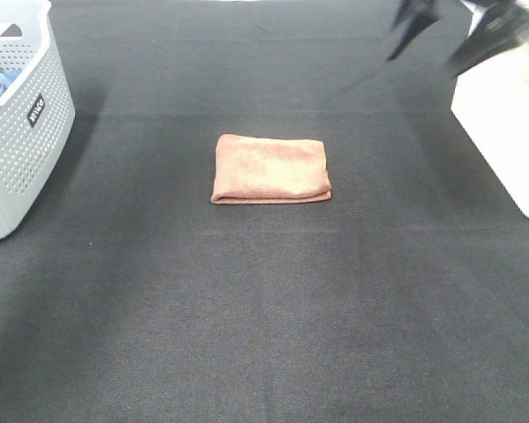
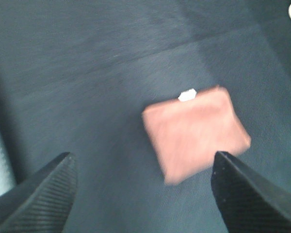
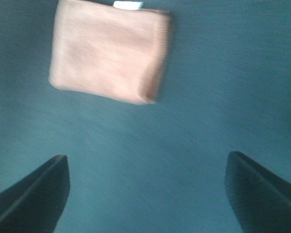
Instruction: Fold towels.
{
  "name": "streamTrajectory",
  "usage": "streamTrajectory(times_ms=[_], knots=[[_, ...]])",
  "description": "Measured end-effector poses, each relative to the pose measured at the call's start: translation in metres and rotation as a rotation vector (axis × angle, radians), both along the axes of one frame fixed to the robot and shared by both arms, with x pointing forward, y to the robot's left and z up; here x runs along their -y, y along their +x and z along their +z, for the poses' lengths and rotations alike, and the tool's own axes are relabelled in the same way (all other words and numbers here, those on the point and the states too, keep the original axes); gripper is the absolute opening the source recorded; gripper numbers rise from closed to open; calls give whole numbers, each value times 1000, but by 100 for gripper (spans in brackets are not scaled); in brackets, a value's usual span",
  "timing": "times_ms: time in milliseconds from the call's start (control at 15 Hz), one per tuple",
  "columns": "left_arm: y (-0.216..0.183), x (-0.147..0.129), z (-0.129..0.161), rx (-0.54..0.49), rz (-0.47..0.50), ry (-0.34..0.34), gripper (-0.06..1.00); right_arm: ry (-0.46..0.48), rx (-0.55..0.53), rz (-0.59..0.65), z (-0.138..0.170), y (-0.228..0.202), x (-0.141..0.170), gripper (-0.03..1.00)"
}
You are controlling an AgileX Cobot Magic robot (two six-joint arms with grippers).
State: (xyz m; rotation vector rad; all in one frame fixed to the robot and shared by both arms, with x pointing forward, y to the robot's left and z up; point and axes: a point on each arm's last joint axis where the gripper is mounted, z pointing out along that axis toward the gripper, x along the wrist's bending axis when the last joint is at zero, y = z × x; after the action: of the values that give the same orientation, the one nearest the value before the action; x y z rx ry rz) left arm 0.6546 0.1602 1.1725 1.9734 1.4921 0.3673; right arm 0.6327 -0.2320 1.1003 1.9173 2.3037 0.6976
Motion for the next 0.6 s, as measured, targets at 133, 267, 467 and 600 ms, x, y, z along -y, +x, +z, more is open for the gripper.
streamTrajectory(times_ms=[133,267,467,600], knots=[[-20,-6,12,2,3,8,73,-11,7,-6,9,-15,1,82],[-61,-22,19,-31,23,38,73,-29,18,-23,25,-57,7,82],[-148,-55,-6,-151,101,104,73,-23,11,-66,32,-138,17,82],[-203,-74,-29,-188,115,124,73,-19,34,-72,27,-185,23,82]])
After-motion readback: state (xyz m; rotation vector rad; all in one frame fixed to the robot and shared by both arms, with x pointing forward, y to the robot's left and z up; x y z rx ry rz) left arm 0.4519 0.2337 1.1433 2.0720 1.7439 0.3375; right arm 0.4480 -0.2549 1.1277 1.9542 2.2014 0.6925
